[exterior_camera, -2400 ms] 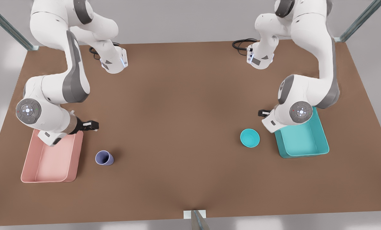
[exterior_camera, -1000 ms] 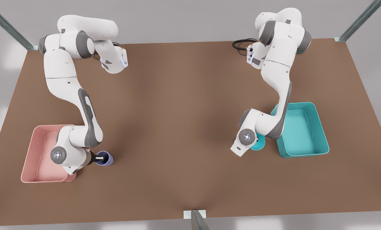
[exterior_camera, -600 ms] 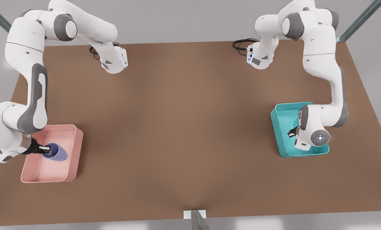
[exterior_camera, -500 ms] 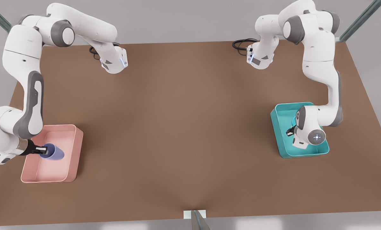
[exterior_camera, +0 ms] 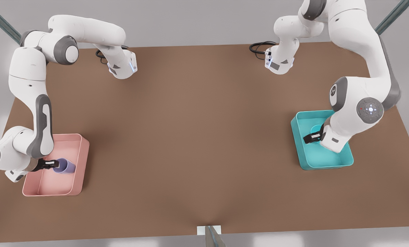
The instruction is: Put the bowls and cups in different boxes
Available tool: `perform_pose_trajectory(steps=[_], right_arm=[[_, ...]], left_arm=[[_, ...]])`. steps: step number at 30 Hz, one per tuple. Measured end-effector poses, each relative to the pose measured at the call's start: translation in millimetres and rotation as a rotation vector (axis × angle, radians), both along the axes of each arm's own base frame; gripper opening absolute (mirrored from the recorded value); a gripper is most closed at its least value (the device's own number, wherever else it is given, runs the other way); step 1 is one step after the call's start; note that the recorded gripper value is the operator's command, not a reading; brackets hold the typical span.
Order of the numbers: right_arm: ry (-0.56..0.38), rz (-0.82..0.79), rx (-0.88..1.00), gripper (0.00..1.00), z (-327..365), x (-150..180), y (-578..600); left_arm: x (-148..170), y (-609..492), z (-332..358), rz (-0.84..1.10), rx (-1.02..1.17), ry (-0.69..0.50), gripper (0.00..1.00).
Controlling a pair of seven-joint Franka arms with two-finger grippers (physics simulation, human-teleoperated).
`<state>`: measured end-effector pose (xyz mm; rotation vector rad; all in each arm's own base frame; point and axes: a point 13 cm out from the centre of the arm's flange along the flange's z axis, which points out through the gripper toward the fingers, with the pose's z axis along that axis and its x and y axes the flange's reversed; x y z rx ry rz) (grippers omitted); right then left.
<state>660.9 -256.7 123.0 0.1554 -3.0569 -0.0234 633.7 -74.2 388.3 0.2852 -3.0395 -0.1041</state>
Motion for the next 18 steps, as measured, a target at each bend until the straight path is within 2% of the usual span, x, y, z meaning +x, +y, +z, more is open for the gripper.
perform_pose_trajectory(steps=[3, 6, 9, 12, 15, 18], right_arm=[[-0.010, 0.014, 0.003, 1.00, 2.6, 3.0, 2.0], [-0.040, 0.034, 0.012, 1.00, 33.2, 9.9, 9.5], [-0.087, 0.084, 0.004, 1.00, 120.4, 19.6, 39.6], [-0.093, 0.181, 0.007, 1.00, 227.3, 31.2, 152.1], [-0.059, 0.194, 0.015, 1.00, 302.8, -9.0, 219.7], [0.015, 0.136, 0.021, 1.00, 316.3, -61.3, 229.0]], left_arm=[[-23.0, -19.3, 10.0, -0.084, -0.011, 0.072, 1.00], [-36.5, -16.9, 11.0, -0.124, -0.015, 0.126, 1.00], [-44.7, -13.9, 10.6, -0.155, -0.021, 0.161, 1.00], [-50.1, -13.1, 9.7, -0.185, -0.026, 0.185, 1.00], [-51.7, -12.8, 8.7, -0.210, -0.033, 0.194, 1.00], [-51.4, -13.0, 7.9, -0.232, -0.038, 0.194, 1.00]])
